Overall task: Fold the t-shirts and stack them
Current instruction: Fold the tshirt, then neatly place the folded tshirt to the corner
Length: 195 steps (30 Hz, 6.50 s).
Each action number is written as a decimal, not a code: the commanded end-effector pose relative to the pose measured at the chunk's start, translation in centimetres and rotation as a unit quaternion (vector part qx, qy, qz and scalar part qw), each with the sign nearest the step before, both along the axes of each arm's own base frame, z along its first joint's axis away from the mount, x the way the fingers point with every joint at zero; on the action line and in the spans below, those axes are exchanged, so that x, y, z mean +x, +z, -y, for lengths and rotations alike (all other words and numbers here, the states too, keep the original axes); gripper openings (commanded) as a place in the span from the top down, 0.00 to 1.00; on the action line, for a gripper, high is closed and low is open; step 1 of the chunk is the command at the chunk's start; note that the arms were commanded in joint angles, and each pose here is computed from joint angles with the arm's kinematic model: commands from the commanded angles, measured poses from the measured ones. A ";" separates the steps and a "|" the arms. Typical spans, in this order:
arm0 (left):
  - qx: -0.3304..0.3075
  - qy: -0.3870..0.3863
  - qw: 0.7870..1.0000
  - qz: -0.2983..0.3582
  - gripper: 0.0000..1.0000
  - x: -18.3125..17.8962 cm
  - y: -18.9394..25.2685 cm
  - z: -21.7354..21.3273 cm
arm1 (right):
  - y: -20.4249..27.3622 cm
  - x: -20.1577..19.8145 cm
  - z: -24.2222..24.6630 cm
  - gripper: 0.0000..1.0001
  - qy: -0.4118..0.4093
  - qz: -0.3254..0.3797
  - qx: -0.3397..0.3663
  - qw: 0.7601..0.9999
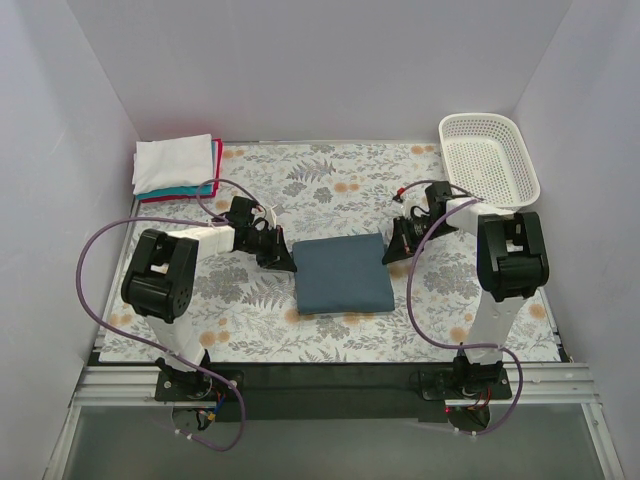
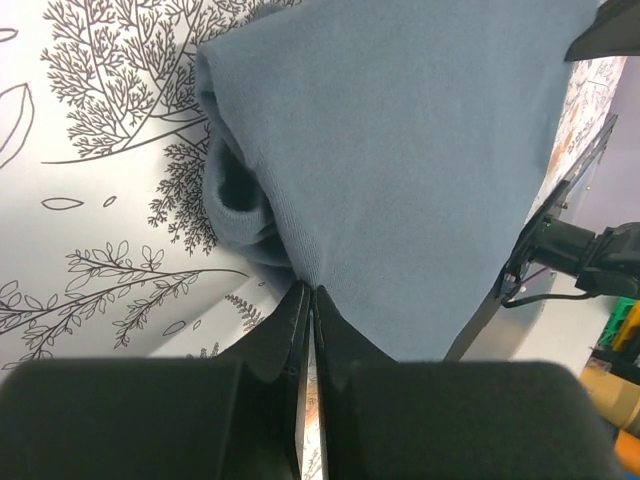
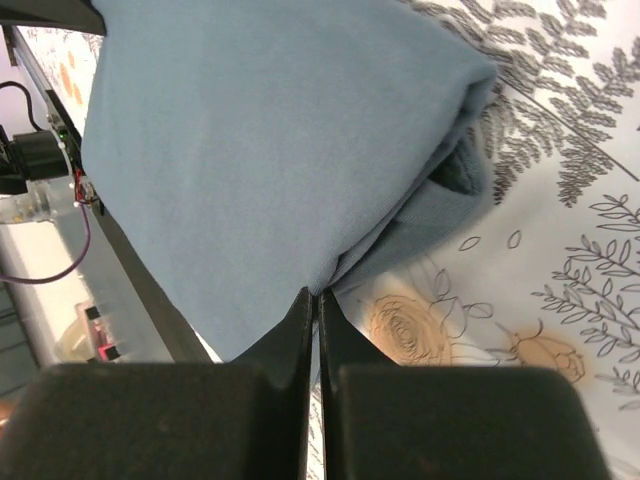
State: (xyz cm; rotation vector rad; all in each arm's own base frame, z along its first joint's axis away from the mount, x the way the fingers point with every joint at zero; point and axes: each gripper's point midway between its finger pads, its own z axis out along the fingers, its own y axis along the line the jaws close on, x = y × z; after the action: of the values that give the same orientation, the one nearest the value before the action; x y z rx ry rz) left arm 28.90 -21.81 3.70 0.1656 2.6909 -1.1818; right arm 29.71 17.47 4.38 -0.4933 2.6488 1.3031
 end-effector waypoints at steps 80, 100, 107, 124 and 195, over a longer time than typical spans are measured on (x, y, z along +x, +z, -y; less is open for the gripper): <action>-0.082 -0.027 0.995 -0.053 0.62 -1.1 -2.6 3.6 | -3.0 -3.1 -4.1 0.87 -0.004 -0.068 0.054 0.996; -0.123 -0.077 0.989 -0.025 0.64 -5.7 0.6 7.7 | 2.9 -8.4 -10.5 0.83 0.118 -0.017 0.154 0.981; -0.102 -0.033 0.989 -0.100 0.66 -5.2 -3.3 4.6 | -4.0 -8.5 -7.0 0.88 0.077 -0.064 0.068 0.993; -0.200 -0.082 0.968 0.124 0.66 3.7 11.3 7.3 | 12.3 2.9 -6.9 0.90 0.065 0.147 0.165 0.973; -0.061 0.331 0.939 0.065 0.13 1.6 10.3 -17.0 | -2.7 -7.0 -22.1 0.83 0.353 0.453 -0.285 0.767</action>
State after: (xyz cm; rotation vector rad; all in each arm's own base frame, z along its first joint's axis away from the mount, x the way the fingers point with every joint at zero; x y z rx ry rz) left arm 30.39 -4.51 12.63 -0.6602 2.3088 -1.0389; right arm 22.08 39.89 2.75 -1.7979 1.9090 0.1223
